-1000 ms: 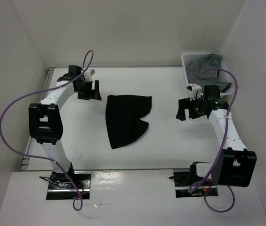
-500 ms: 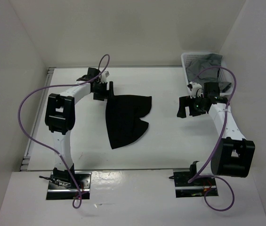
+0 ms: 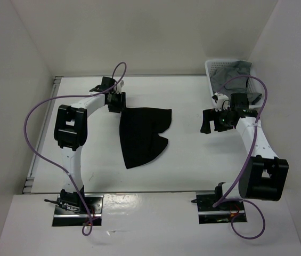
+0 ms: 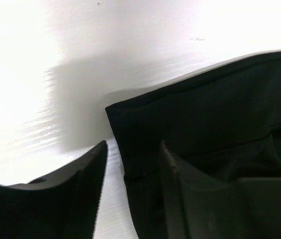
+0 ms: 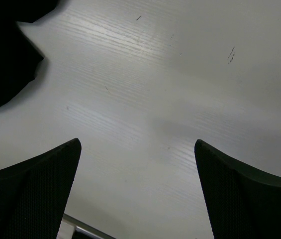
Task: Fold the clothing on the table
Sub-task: Flatten the skirt out
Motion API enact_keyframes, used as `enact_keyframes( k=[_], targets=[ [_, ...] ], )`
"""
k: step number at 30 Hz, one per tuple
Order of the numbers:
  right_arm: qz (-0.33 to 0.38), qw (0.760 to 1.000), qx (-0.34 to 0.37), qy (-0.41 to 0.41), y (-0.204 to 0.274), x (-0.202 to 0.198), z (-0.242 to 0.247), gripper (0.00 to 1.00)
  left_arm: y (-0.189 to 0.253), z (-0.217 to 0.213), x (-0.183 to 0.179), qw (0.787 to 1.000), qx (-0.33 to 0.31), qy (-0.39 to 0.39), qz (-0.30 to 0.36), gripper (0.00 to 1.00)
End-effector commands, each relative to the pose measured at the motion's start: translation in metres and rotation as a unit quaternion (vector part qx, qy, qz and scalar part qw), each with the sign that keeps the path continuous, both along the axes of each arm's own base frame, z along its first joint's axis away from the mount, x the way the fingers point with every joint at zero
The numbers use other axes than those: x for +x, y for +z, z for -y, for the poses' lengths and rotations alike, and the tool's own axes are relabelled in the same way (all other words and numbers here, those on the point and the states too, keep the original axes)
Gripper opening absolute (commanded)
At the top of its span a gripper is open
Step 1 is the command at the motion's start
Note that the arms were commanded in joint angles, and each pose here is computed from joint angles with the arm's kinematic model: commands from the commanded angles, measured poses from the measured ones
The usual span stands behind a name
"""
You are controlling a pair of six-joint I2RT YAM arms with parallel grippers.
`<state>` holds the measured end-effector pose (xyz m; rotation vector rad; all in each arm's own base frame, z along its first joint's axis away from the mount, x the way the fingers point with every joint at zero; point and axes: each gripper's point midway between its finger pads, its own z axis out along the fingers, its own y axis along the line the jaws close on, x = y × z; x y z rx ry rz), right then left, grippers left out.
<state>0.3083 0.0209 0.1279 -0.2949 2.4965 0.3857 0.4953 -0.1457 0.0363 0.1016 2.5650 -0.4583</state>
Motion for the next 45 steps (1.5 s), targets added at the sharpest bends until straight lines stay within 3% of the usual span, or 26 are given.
enact_keyframes(
  k=[1,15,19,25,27,35,38,39,42,45],
  targets=[
    [0.018,1.000,-0.008,0.001,0.009,0.008,0.004,0.99,0.000,0.002,0.009,1.000,0.004,-0.010,0.015,0.52],
    [0.026,1.000,0.008,0.011,0.015,0.012,-0.002,0.99,-0.013,0.011,0.003,1.000,-0.002,-0.031,0.002,0.30],
    [0.022,0.999,0.021,0.023,0.014,0.020,-0.006,0.99,-0.012,0.012,0.003,0.999,-0.004,-0.037,0.003,0.20],
    [-0.027,0.995,0.038,0.090,-0.010,0.047,-0.053,0.96,-0.014,0.020,-0.003,0.998,0.005,-0.061,0.004,0.01],
    [-0.049,0.993,0.041,0.102,-0.024,0.056,-0.066,0.87,-0.014,0.019,-0.002,0.997,0.011,-0.071,0.008,0.00],
    [-0.070,0.981,0.094,0.157,-0.050,0.096,-0.106,0.71,-0.018,0.022,-0.009,0.995,0.018,-0.094,0.006,0.00],
    [-0.069,0.979,0.104,0.158,-0.059,0.110,-0.111,0.56,-0.018,0.028,-0.011,0.994,0.017,-0.106,0.008,0.00],
    [-0.076,0.979,0.107,0.153,-0.065,0.114,-0.111,0.47,-0.024,0.027,-0.014,0.994,0.018,-0.107,-0.001,0.00],
    [-0.081,0.978,0.117,0.154,-0.074,0.123,-0.115,0.37,-0.024,0.028,-0.014,0.993,0.016,-0.113,0.000,0.00],
    [-0.078,0.976,0.129,0.160,-0.075,0.131,-0.120,0.37,-0.028,0.029,-0.016,0.993,0.012,-0.115,-0.005,0.00]
  ],
)
